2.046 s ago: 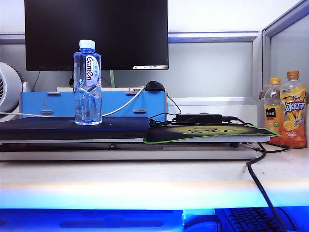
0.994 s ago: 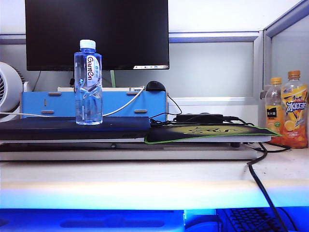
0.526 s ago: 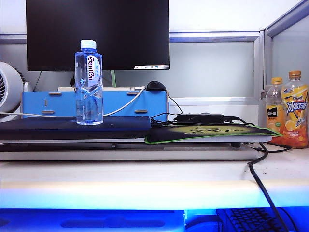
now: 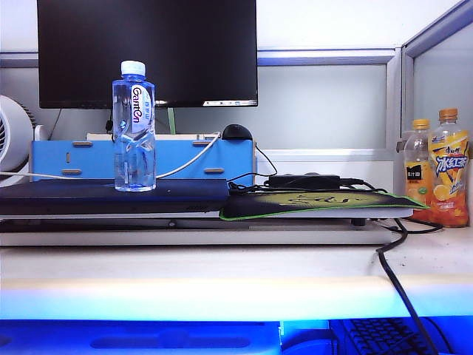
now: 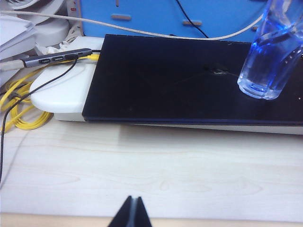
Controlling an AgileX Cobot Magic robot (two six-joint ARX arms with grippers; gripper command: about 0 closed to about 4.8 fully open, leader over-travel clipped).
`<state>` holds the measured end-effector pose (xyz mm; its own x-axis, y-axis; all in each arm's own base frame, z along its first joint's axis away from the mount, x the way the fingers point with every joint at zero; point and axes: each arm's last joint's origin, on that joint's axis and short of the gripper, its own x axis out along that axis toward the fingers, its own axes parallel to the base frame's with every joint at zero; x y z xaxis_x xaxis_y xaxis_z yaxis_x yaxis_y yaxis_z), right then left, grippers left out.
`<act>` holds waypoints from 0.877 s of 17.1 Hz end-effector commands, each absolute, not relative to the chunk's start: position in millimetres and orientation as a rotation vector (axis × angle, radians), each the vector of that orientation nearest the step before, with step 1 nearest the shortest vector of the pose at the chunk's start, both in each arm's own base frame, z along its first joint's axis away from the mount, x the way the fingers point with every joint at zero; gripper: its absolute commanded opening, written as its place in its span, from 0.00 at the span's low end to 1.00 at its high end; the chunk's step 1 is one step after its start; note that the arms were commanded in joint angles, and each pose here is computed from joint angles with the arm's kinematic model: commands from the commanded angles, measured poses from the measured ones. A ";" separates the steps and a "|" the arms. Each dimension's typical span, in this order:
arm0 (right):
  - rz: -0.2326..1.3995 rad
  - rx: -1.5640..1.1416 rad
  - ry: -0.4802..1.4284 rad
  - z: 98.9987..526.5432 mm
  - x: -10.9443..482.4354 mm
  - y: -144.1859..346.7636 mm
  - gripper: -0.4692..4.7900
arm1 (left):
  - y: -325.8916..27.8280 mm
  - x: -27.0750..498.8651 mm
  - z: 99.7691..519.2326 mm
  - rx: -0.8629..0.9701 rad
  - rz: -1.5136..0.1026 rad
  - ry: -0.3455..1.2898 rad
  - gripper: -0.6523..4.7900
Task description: Pick up the mineral water bottle and place it on the laptop.
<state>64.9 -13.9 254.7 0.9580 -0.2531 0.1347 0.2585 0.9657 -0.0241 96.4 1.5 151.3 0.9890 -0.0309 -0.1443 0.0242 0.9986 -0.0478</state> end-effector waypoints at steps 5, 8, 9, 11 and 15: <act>0.035 0.070 0.091 234.9 62.4 -4.7 0.15 | 1.4 96.3 151.3 -0.045 -0.030 0.145 0.12; 0.002 0.079 0.157 231.2 59.9 -5.3 0.20 | 1.4 96.3 151.3 -0.045 -0.030 0.145 0.12; -0.002 0.084 0.183 228.6 59.4 -5.3 0.20 | 1.4 96.3 151.3 -0.045 -0.030 0.145 0.12; -0.062 -0.009 0.298 218.8 56.2 -6.9 0.20 | 1.4 96.3 151.3 -0.045 -0.030 0.145 0.12; -0.141 -0.021 0.346 208.4 58.8 -9.7 0.20 | 1.4 96.3 151.3 -0.045 -0.030 0.146 0.12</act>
<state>58.3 -9.8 207.5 0.9274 -0.1454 -0.3446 0.1397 0.9893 -0.0416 96.4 1.5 151.3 0.9890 -0.0309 -0.1443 0.0242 0.9986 -0.0478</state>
